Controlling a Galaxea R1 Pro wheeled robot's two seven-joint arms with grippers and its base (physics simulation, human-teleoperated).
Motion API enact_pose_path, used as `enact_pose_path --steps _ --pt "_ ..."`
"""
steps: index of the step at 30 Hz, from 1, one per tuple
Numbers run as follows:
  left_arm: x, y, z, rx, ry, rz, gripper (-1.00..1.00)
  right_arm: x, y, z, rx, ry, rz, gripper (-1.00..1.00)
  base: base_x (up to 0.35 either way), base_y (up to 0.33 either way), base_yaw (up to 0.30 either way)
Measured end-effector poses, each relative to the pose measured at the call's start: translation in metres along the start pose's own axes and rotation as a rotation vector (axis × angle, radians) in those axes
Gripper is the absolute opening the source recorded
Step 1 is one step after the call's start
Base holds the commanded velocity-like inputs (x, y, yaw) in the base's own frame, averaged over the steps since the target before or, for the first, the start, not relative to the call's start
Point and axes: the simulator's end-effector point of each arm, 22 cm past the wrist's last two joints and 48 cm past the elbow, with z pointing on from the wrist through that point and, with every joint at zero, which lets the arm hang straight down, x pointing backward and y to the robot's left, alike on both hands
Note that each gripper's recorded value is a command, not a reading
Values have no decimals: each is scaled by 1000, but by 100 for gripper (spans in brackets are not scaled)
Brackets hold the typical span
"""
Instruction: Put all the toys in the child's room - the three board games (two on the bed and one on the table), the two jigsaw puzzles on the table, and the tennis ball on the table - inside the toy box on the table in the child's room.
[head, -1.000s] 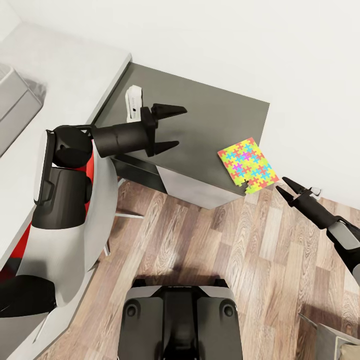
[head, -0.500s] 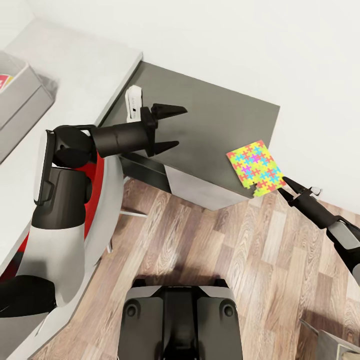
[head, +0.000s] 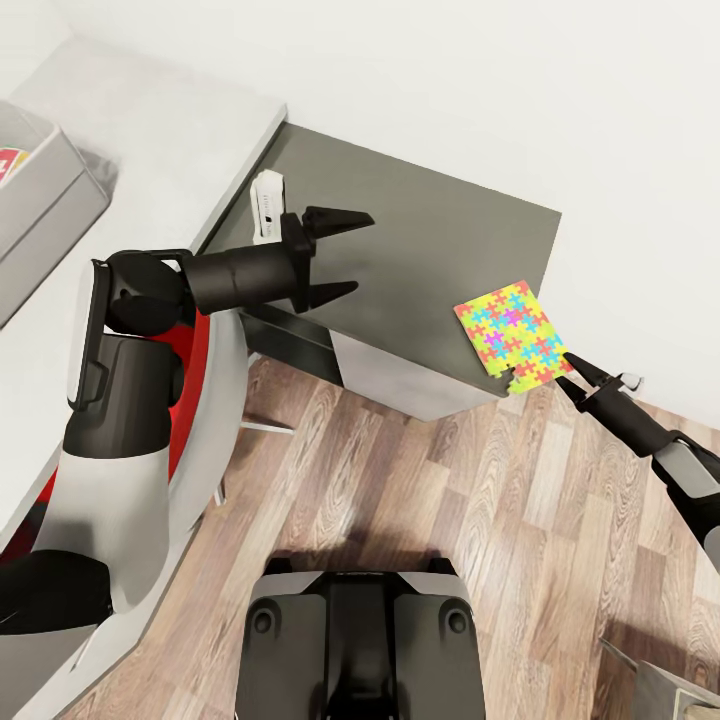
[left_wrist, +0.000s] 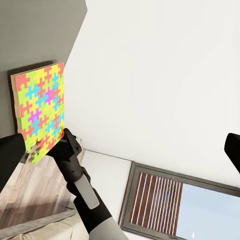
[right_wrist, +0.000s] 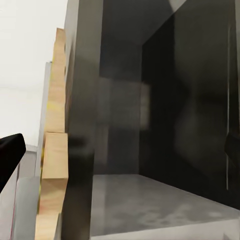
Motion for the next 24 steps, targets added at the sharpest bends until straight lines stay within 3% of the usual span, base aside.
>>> enact_pose_path --steps 24 --pt "0 -2 0 1 -1 3 100 6 7 10 -17 6 0 100 0 0 51"
